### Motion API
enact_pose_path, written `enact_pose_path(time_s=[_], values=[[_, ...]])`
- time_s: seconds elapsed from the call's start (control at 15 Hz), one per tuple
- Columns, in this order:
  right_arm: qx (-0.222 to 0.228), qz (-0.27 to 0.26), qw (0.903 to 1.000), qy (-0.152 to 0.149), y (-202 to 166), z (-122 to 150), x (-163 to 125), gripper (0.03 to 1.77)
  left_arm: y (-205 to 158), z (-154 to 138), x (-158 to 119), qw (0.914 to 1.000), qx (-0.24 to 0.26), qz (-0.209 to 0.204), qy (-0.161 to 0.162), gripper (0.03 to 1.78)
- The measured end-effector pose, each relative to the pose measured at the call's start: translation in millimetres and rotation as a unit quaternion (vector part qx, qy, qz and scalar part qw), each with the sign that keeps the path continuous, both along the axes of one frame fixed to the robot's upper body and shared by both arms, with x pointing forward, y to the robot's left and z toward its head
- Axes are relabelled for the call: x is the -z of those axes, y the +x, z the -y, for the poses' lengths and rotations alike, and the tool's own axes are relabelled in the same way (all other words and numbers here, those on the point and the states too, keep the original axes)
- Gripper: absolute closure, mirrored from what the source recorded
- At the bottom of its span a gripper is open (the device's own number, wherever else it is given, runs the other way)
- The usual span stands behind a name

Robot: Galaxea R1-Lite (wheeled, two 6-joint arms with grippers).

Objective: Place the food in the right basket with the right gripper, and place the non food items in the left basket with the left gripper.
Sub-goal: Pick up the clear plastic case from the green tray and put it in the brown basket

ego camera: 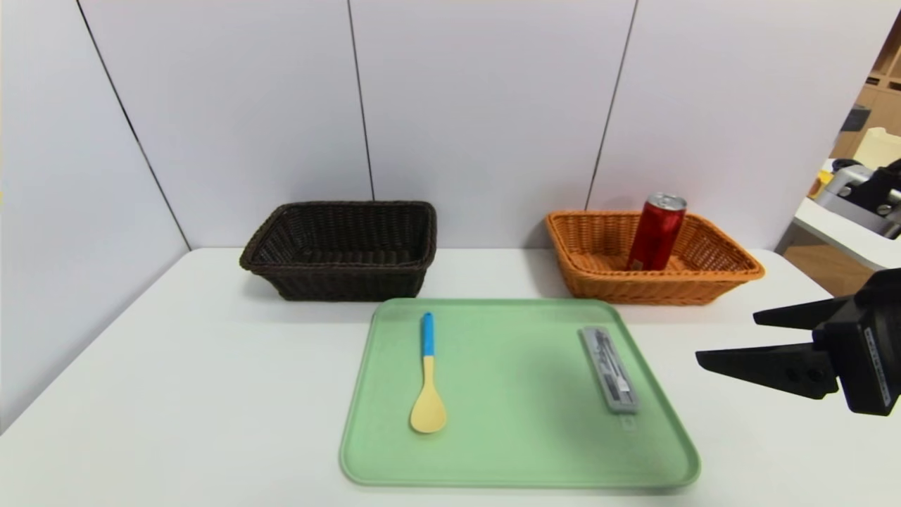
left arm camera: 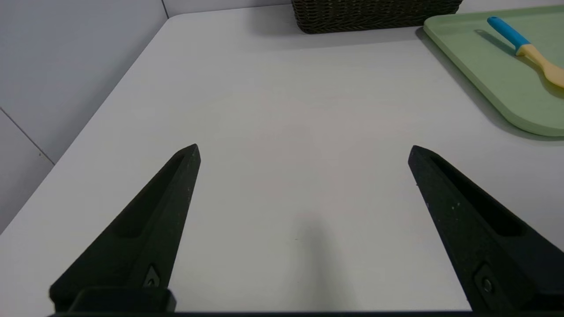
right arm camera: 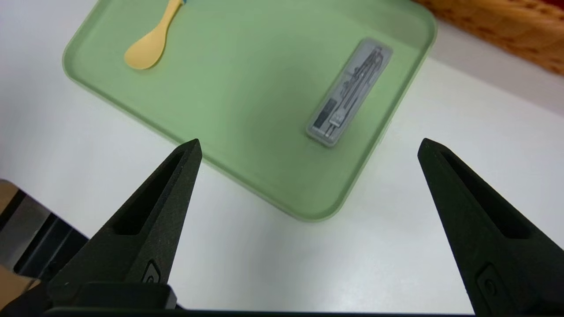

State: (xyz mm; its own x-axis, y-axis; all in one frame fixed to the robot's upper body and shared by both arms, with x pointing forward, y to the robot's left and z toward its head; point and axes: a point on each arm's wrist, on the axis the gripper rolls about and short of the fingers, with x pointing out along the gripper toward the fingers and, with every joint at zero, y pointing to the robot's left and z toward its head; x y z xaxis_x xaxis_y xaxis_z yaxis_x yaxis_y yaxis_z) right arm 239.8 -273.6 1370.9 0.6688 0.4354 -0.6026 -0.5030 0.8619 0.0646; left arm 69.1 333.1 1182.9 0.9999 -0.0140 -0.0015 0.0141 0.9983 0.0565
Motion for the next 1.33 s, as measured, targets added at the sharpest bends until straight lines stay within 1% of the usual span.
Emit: enact_pose_path(time_s=[0.13, 0.27, 0.47, 0.6, 0.87, 1.13, 1.2, 1.33], values=[[0.013, -0.052, 0.9985, -0.002, 9.8, -5.1, -3.0, 0.11, 0.0, 0.0, 0.0, 1.0000, 0.000, 0.000, 0.000, 0.12], [0.026, -0.089, 0.9957, 0.000, 25.3, -13.7, -1.1, 0.11, 0.0, 0.0, 0.0, 1.0000, 0.000, 0.000, 0.000, 0.12], [0.053, -0.136, 0.9893, -0.002, 50.8, -26.5, 12.4, 0.11, 0.0, 0.0, 0.0, 1.0000, 0.000, 0.000, 0.000, 0.12], [0.080, -0.162, 0.9835, -0.011, 66.1, -36.3, 24.0, 0.11, 0.0, 0.0, 0.0, 1.0000, 0.000, 0.000, 0.000, 0.12], [0.135, -0.190, 0.9709, -0.054, 88.6, -54.6, 49.8, 0.11, 0.0, 0.0, 0.0, 1.0000, 0.000, 0.000, 0.000, 0.12], [0.161, -0.199, 0.9627, -0.088, 100.1, -76.2, 70.5, 0.11, 0.0, 0.0, 0.0, 1.0000, 0.000, 0.000, 0.000, 0.12], [0.167, -0.202, 0.9605, -0.094, 103.0, -81.4, 75.4, 0.11, 0.0, 0.0, 0.0, 1.0000, 0.000, 0.000, 0.000, 0.12], [0.175, -0.208, 0.9577, -0.094, 110.0, -90.0, 81.7, 0.10, 0.0, 0.0, 0.0, 1.0000, 0.000, 0.000, 0.000, 0.12]])
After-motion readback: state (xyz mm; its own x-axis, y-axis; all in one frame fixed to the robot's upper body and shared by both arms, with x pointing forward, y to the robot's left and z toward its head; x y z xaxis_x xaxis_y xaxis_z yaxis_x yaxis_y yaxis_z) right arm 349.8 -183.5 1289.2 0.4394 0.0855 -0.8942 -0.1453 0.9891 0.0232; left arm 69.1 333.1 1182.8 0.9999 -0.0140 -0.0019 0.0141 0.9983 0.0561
